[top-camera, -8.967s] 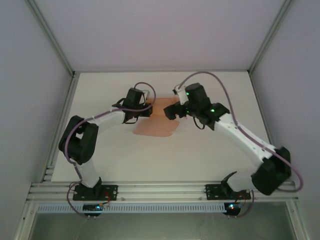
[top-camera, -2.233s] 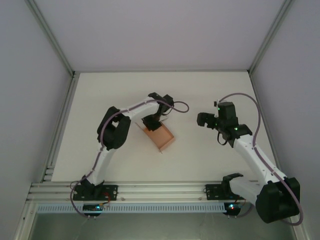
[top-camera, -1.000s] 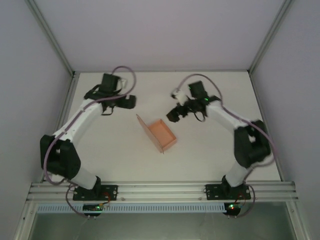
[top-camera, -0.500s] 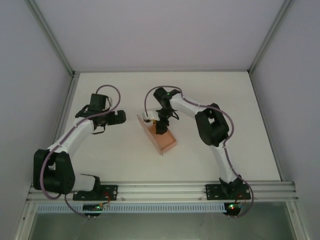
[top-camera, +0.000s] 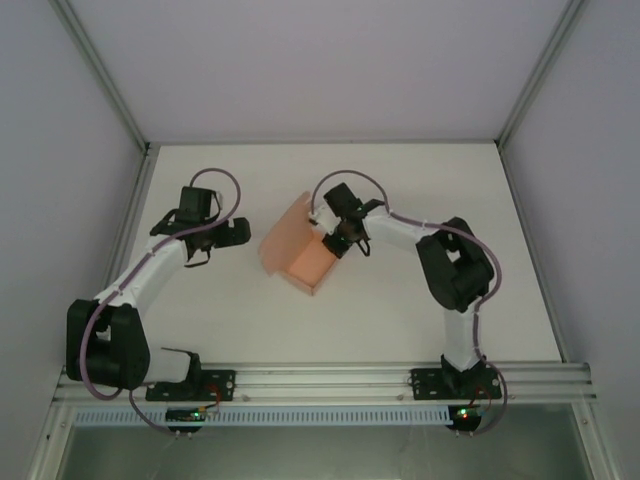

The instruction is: Assemble paper box

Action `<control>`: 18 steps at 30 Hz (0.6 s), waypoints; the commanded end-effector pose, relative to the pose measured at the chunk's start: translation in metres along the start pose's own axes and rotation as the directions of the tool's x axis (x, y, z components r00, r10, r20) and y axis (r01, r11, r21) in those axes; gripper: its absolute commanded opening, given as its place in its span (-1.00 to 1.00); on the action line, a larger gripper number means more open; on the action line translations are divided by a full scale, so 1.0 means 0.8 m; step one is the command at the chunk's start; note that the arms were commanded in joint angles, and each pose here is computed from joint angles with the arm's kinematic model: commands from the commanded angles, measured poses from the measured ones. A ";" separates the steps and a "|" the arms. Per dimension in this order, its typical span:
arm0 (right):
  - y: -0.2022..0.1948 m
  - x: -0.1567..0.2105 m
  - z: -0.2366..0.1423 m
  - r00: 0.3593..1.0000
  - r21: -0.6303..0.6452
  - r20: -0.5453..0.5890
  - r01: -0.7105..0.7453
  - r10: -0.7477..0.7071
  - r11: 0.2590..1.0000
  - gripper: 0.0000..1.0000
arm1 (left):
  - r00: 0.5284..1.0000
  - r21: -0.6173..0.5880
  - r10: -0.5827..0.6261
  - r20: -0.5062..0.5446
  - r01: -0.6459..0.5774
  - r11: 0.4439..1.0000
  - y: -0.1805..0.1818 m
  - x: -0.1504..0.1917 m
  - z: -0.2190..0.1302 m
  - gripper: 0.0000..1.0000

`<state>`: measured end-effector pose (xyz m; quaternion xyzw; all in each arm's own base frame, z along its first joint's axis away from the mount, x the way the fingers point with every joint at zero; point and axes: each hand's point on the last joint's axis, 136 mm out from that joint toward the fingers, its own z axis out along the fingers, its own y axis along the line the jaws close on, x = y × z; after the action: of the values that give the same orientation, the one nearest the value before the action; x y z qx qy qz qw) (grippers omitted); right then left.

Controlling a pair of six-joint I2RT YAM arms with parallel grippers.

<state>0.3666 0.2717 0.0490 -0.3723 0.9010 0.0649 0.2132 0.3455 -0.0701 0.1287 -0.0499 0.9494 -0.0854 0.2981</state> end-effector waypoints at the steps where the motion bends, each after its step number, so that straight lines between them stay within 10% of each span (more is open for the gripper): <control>1: -0.027 0.054 -0.027 0.860 0.291 0.015 -0.491 0.509 0.821 -0.82 | 0.999 -0.024 -0.024 0.041 0.025 0.999 0.005 -0.018 -0.002 0.99; 6: 0.013 0.094 -0.036 0.735 0.299 0.035 -0.654 0.677 0.695 -0.67 | 0.998 0.023 -0.010 0.055 0.009 1.000 -0.006 -0.025 -0.002 0.99; 13: 0.032 0.078 -0.066 0.745 0.220 0.095 -0.663 0.661 0.716 -0.27 | 0.995 0.119 0.064 0.071 -0.072 0.990 -0.026 -0.019 0.001 0.99; 18: -0.002 0.056 -0.121 0.848 0.247 0.200 -0.528 0.491 0.812 0.67 | 0.977 0.230 0.177 0.121 -0.201 0.952 -0.054 -0.020 -0.028 0.99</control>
<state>0.2976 0.2331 0.0864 -0.0334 0.9677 0.0387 0.2467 0.3535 -0.0929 0.1416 0.0120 0.9350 -0.1361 0.3274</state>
